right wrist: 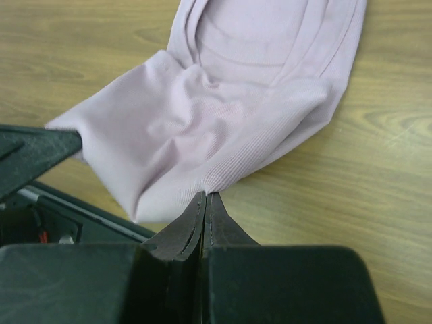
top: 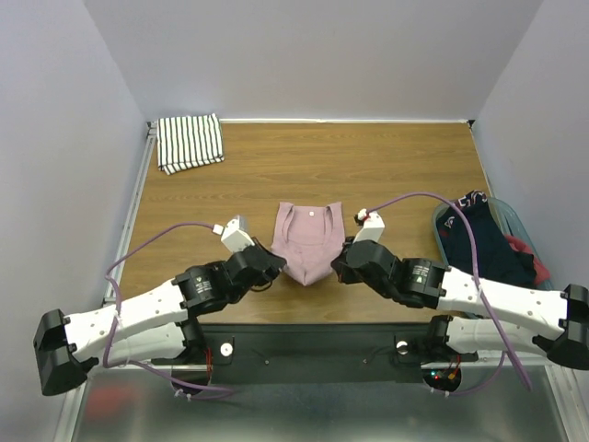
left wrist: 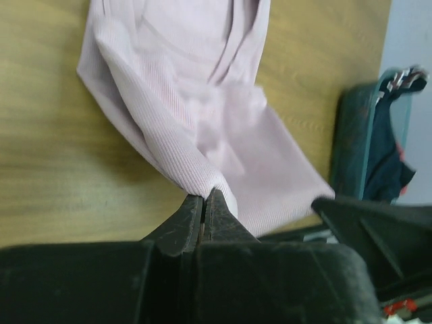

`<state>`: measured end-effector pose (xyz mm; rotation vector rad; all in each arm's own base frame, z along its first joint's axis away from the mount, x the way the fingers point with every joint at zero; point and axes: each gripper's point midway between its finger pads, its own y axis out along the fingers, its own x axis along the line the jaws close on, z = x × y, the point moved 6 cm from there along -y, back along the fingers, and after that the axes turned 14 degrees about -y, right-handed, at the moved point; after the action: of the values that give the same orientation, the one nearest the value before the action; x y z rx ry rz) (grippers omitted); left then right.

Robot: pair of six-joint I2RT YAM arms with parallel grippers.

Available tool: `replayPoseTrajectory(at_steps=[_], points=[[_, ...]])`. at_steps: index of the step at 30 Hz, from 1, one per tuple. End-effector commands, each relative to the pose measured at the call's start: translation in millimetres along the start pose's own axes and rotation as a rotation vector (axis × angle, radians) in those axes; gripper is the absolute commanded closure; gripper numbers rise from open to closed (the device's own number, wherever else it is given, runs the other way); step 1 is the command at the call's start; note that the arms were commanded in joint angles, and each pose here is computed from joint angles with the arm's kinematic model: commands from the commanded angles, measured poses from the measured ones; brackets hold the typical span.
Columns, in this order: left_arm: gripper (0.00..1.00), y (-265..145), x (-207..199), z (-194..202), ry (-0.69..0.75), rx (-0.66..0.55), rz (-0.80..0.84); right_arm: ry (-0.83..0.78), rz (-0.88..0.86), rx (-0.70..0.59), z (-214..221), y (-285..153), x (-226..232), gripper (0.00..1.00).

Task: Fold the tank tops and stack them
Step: Fold the tank top

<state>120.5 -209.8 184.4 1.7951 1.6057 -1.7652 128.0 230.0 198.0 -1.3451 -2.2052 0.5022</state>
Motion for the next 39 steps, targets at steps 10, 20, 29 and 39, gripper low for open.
replayPoseTrajectory(at_steps=[10, 20, 29, 39], points=[[1.0, 43.9, -44.7, -54.4, 0.052, -0.107, 0.076, -0.029, 0.16, -0.066, -43.4, 25.0, -16.2, 1.0], [1.0, 91.1, -58.2, -91.8, 0.06, -0.126, 0.058, 0.018, 0.198, -0.018, -68.6, 64.9, -46.7, 1.0], [1.0, 171.7, -61.8, -151.4, 0.079, -0.11, 0.015, 0.06, 0.224, 0.052, -106.4, 140.4, -99.9, 1.0], [1.0, 294.3, -58.3, -175.3, 0.094, 0.068, 0.042, 0.172, 0.223, 0.18, -103.1, 247.6, -170.9, 1.0]])
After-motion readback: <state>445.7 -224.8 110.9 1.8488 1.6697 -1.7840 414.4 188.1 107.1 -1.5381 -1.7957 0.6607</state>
